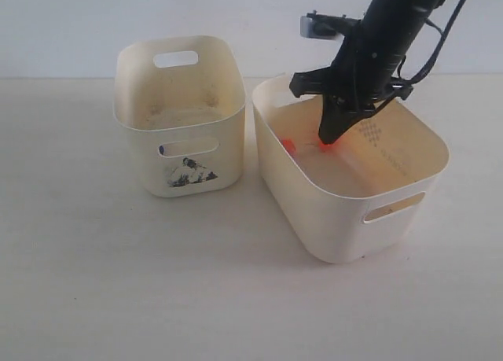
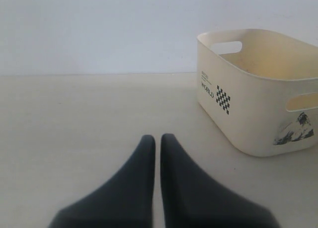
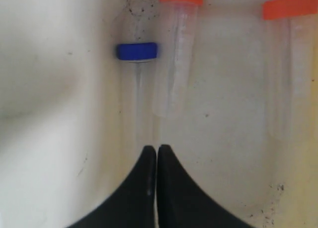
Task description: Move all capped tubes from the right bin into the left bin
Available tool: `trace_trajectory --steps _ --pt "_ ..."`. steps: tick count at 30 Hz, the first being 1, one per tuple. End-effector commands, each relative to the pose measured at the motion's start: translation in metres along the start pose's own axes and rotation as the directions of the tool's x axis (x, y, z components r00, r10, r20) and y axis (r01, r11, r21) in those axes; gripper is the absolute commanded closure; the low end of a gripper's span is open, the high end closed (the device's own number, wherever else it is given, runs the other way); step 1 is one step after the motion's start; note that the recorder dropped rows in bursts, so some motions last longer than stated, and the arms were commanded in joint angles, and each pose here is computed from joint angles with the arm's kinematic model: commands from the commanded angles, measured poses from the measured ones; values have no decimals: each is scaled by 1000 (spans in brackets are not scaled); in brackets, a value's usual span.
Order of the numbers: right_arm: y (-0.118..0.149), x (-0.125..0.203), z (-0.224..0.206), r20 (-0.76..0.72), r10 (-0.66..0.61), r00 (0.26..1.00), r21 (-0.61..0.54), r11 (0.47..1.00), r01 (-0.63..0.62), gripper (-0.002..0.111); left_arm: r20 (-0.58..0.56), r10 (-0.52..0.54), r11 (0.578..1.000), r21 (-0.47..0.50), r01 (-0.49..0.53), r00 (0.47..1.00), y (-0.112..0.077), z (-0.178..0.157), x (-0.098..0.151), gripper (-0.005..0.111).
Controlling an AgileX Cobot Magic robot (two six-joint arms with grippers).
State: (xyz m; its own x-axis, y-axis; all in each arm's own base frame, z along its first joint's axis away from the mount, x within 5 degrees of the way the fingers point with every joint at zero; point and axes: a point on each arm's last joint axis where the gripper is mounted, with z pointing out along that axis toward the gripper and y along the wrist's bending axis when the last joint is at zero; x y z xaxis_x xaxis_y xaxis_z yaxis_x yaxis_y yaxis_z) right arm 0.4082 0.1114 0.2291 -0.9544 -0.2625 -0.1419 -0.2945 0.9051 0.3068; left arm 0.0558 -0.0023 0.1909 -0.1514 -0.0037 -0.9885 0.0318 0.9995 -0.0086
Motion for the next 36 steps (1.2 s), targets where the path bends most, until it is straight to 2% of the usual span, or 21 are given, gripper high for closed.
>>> trace_trajectory --steps 1,6,8,10,16,22,32,34,36 --pt "5 -6 14 23 -10 1000 26 1000 9 109 6 -9 1000 -1 9 1000 0 0 -1 102" --pt "0 -13 27 58 13 998 51 999 -16 108 6 -9 1000 -1 9 1000 0 0 -1 102" --pt "-2 -14 32 59 14 998 53 998 -17 104 6 -9 1000 -1 9 1000 0 0 -1 102" --pt "-4 -14 36 51 17 999 53 998 -20 96 6 -9 1000 -1 9 1000 0 0 -1 102" --pt "-9 -15 51 27 41 999 53 998 -42 61 6 -9 1000 -1 9 1000 0 0 -1 102" --pt "-13 -16 65 10 94 996 50 994 -94 47 6 -9 1000 -1 9 1000 0 0 -1 102" --pt "-20 -15 95 -36 130 991 32 991 -129 49 6 -9 1000 -1 9 1000 0 0 -1 102" --pt "-22 -15 100 -44 133 990 34 991 -132 52 6 -9 1000 -1 9 1000 0 0 -1 102" --pt "-23 -14 103 -53 144 988 35 989 -143 63 6 -9 1000 -1 9 1000 0 0 -1 102"
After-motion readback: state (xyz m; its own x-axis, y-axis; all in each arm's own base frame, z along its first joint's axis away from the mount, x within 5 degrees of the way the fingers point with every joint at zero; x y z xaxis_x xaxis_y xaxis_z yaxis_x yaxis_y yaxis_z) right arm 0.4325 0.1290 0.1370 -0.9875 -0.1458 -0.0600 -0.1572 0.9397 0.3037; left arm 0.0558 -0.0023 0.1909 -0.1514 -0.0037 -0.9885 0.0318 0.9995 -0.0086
